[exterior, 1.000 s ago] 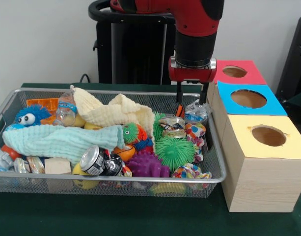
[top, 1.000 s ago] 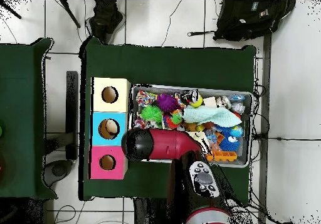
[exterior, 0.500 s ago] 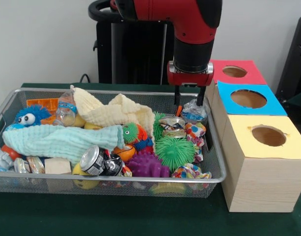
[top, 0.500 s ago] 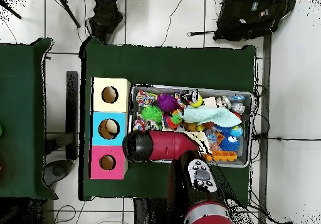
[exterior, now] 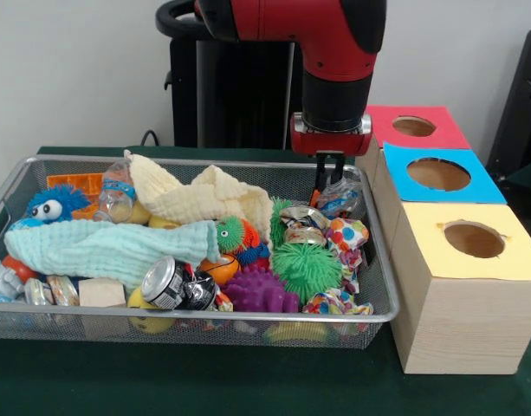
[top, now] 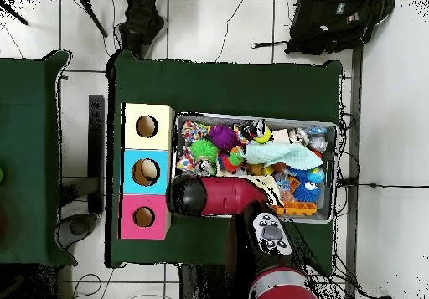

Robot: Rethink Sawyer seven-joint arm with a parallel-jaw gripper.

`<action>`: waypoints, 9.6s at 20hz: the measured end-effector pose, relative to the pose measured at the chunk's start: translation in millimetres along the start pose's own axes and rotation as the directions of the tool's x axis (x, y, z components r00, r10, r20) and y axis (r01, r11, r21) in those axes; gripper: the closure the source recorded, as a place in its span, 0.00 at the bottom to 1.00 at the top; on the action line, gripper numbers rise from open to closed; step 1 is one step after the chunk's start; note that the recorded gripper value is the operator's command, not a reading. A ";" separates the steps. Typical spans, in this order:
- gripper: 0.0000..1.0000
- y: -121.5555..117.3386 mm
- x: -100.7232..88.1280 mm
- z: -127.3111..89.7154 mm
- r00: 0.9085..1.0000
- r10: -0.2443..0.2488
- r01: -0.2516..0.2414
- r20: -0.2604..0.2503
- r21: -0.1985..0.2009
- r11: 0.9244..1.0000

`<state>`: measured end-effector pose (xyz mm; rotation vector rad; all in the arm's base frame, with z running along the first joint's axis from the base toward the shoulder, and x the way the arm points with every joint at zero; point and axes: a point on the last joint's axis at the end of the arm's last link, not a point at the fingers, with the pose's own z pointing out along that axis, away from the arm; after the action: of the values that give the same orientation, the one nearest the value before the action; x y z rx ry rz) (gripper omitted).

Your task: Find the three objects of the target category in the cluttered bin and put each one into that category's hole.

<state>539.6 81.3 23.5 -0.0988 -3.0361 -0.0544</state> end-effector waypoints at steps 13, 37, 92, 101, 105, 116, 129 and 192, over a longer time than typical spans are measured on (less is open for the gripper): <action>1.00 2.3 5.0 1.1 1.000 -0.004 0.004 0.008 -0.002 1.000; 1.00 32.8 12.9 -26.5 0.996 -0.081 0.078 0.036 0.068 0.995; 1.00 113.1 -94.3 -147.9 0.995 -0.074 0.072 0.067 0.024 0.997; 1.00 113.3 -92.8 -140.9 0.996 -0.068 0.067 0.052 0.019 0.998; 1.00 113.0 -91.1 -138.2 0.997 -0.066 0.065 0.045 0.017 0.998; 1.00 112.6 -80.3 -117.6 0.998 -0.061 0.060 0.007 0.012 0.998; 1.00 137.0 -54.3 -96.0 0.997 -0.078 0.077 -0.027 -0.003 0.997; 0.00 116.9 -28.2 -71.2 0.999 -0.032 0.032 0.010 -0.025 0.999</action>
<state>582.6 193.3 95.2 -0.0531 -3.0471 -0.0946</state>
